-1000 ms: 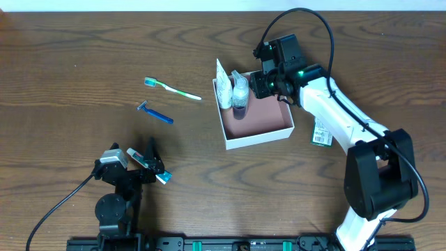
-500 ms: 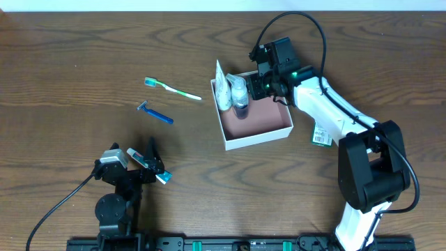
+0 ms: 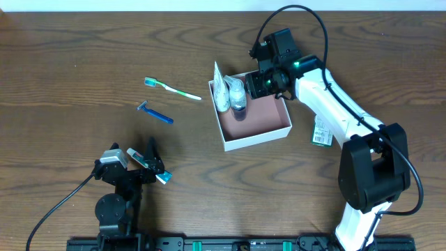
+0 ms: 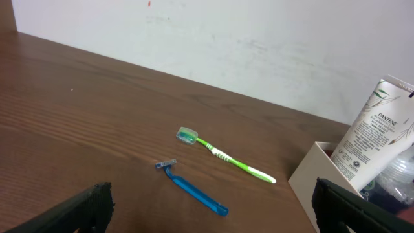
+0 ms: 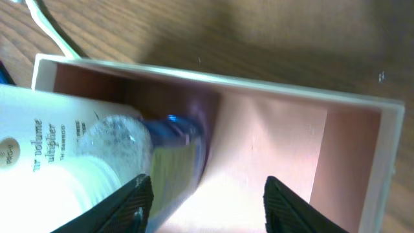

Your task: Pack container

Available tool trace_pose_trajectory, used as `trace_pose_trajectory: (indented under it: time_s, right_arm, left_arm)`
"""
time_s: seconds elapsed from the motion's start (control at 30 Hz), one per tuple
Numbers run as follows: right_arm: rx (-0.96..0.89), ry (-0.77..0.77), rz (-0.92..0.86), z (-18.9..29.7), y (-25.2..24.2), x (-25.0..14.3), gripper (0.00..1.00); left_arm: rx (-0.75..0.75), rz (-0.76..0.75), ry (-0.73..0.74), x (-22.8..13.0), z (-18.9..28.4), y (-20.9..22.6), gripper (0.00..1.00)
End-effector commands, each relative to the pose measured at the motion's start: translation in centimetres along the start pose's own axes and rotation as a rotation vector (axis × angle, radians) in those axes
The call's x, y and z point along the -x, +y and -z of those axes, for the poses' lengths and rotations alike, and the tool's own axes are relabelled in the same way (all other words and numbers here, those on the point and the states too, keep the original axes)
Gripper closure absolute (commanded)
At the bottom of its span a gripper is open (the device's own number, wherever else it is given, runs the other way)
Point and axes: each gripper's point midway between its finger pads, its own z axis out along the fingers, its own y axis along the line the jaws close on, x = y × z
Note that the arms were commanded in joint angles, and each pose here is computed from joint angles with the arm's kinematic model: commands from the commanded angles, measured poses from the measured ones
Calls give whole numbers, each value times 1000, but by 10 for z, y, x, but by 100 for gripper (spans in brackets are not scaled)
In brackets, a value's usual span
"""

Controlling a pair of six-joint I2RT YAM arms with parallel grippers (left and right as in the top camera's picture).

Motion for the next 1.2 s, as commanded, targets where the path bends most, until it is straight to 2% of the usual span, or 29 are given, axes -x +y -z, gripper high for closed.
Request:
trace_pose_trajectory:
  time_s: [0.0, 0.4, 0.63, 0.9, 1.17]
  right_arm:
    - [8, 15, -33, 10, 5, -2, 39]
    - [-26, 207, -107, 15, -1, -49, 37]
    - [-32, 260, -115, 18, 1, -62, 37]
    - [-19, 270, -104, 14, 23, -67, 37]
    - [-11, 202, -130, 7, 35, -52, 36]
  left_arm:
    - [-4, -15, 49, -16, -1, 2, 2]
    - [-4, -15, 49, -16, -1, 2, 2]
    - [-4, -15, 49, -16, -1, 2, 2]
    - [-4, -15, 49, -16, -1, 2, 2]
    - [-4, -15, 49, -16, -1, 2, 2]
